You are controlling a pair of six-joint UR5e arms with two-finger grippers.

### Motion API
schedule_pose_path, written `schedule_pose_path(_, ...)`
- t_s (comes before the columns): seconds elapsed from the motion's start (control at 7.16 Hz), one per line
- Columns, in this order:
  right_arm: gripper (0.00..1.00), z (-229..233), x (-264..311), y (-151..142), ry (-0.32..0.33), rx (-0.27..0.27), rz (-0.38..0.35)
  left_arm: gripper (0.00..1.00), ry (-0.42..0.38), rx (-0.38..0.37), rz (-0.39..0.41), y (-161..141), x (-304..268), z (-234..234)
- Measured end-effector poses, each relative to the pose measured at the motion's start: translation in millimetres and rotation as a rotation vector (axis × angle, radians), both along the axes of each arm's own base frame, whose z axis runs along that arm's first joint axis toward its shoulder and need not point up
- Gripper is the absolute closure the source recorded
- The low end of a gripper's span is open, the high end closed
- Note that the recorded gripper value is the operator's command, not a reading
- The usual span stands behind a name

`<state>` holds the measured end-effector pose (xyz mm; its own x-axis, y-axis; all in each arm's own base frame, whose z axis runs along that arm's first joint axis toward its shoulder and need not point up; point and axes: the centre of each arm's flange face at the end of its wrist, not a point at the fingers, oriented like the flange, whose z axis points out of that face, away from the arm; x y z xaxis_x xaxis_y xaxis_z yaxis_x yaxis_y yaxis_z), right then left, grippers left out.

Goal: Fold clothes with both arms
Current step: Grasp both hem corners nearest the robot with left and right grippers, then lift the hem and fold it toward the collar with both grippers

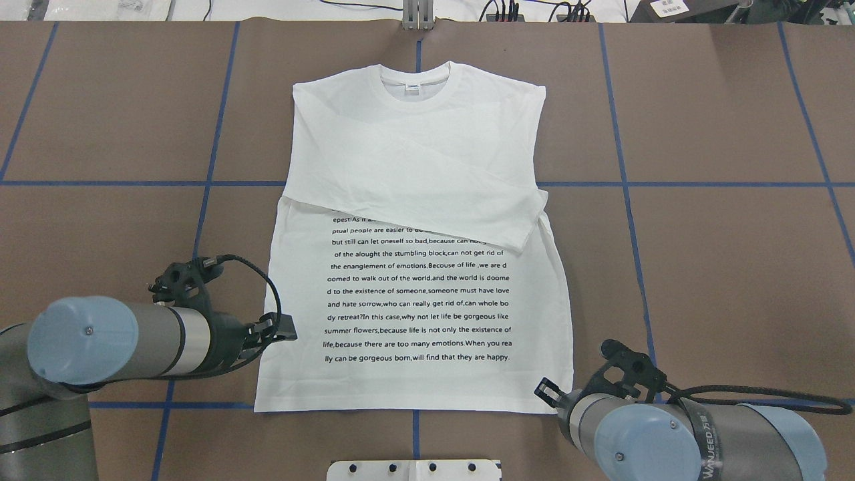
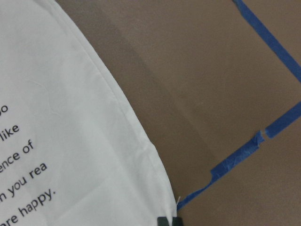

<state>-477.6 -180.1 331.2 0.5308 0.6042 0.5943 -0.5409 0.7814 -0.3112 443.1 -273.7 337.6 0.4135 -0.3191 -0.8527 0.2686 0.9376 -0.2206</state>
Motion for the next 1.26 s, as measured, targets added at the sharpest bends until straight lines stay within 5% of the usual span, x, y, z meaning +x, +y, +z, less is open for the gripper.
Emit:
schedule_pose_path(0.42, 1.00, -1.5, 0.2, -0.1, -0.005, 0.001, 0.000, 0.31, -0.086, -0.051, 0.068, 49.3, 25.4, 24.4)
schedule_pose_path(0.56, 1.00, -2.3, 0.6, -0.1, -0.008, 0.001, 0.000, 0.54, -0.099, -0.055, 0.079, 55.2, 29.1, 28.7)
schedule_pose_path(0.7, 1.00, -3.8, 1.2, -0.1, -0.012, 0.001, 0.001, 0.98, -0.106, -0.057, 0.084, 58.1, 30.9, 31.2)
schedule_pose_path(1.26, 1.00, -10.7, 5.5, -1.4, -0.028, 0.003, 0.004, 1.00, -0.113, -0.059, 0.092, 61.4, 32.5, 33.7)
